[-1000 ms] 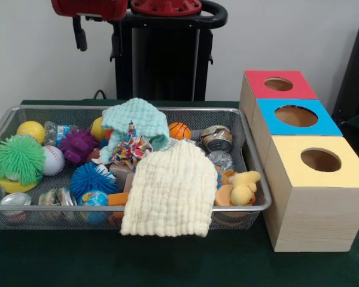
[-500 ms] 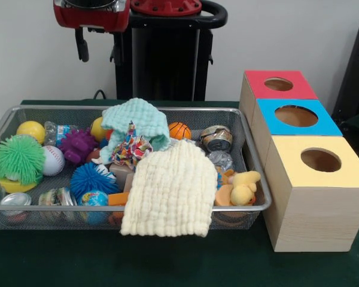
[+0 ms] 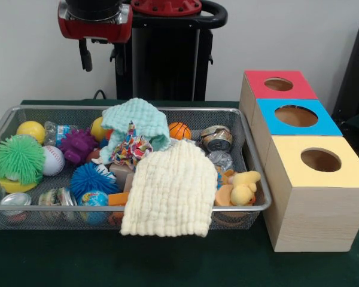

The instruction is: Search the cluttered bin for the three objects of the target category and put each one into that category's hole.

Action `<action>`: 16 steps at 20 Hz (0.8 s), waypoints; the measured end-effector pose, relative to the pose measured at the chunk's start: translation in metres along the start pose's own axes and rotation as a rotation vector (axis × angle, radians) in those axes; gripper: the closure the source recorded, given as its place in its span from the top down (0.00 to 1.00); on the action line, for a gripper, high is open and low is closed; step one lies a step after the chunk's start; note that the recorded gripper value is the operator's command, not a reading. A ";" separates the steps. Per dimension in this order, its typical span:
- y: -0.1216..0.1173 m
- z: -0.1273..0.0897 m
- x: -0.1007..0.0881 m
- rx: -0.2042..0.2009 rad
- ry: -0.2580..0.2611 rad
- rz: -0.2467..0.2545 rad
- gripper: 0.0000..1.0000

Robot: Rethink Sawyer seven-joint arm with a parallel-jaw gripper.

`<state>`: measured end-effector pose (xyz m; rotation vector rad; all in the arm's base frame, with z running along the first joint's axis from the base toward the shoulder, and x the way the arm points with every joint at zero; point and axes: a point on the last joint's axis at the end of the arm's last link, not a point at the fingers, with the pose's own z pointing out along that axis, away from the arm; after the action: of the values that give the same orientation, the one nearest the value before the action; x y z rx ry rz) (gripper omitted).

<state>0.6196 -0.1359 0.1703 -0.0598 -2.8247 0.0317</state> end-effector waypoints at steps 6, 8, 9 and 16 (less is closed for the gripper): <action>0.001 0.008 -0.001 0.000 -0.006 -0.001 1.00; 0.001 0.010 -0.002 -0.002 -0.008 0.000 1.00; 0.002 0.012 -0.002 -0.003 -0.008 0.000 1.00; 0.005 0.028 -0.001 -0.005 -0.020 -0.001 1.00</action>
<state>0.6124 -0.1312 0.1427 -0.0595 -2.8447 0.0247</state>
